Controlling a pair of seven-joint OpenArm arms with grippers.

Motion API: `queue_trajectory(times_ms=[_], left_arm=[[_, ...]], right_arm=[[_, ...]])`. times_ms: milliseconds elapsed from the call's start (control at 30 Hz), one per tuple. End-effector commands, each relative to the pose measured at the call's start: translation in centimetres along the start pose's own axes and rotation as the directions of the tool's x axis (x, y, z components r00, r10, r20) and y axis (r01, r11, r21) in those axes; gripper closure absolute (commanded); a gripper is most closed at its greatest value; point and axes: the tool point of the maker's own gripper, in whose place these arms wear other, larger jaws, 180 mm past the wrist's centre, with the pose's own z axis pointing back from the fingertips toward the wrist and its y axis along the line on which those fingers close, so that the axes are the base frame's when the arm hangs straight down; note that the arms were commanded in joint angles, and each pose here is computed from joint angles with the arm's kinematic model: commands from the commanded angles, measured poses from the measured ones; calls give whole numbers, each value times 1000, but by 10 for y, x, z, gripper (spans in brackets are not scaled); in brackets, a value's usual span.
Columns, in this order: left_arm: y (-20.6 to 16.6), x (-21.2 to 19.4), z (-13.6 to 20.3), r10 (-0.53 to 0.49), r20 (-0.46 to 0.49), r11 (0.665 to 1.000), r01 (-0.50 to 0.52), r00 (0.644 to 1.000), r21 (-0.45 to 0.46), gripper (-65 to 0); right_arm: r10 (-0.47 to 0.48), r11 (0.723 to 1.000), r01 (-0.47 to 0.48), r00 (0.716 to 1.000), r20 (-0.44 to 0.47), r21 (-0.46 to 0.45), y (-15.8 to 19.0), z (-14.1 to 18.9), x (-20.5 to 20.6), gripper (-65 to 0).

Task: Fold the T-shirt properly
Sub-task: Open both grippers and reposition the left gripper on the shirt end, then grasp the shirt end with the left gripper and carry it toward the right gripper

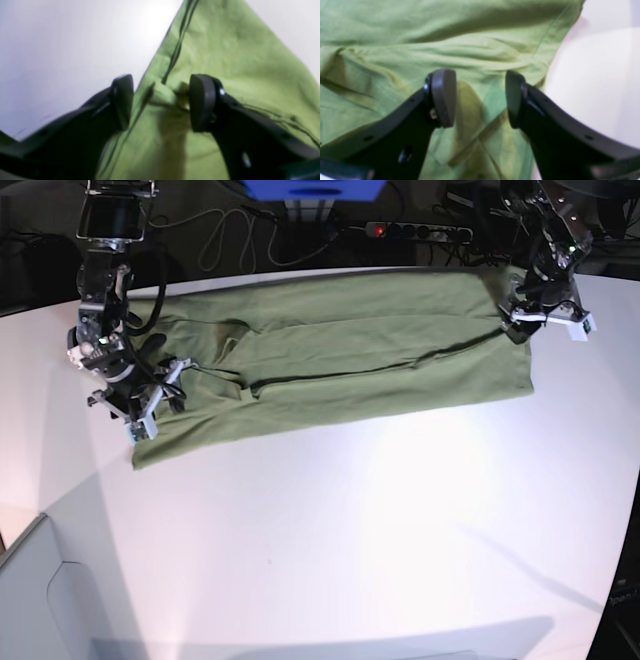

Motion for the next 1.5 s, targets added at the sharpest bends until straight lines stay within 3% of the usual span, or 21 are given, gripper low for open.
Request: queue_trajectory(times_ms=[0,133,433,667,767,967,1167,1467], left_arm=[[6,-5,0,0,-27,1000,1,1000,17,-300],[9,-10,-2,8,-40,1000,-7,999,23,-208],[9,-11,-2,7,-43,1000,-6,999,25,-190],[-4,-18,-6,-18,-66,1000,17,998,-6,-92],[-5,-17,-6,-19,-64,1000,19,998,-7,0],[-16,-4,0,-40,-20,999,39,999,-27,0],[-67,20,19,-96,81,987,105,992,-124,0],[-148,-16,23,-161,32,936,163,986,-313,0]], right_arm=[[14,1000,-13,999,51,-3,-4,4,16,-298],[14,1000,-13,999,51,-3,-4,4,16,-298],[13,1000,-13,998,55,-3,-4,3,18,-298],[13,1000,-13,998,56,-3,-4,3,18,-298],[13,1000,-13,998,55,-3,-4,3,18,-298],[14,1000,-14,998,56,-3,-4,4,18,-298],[11,1000,-11,998,57,-2,-3,4,18,-298],[9,1000,-9,998,60,-1,-3,4,19,-298]])
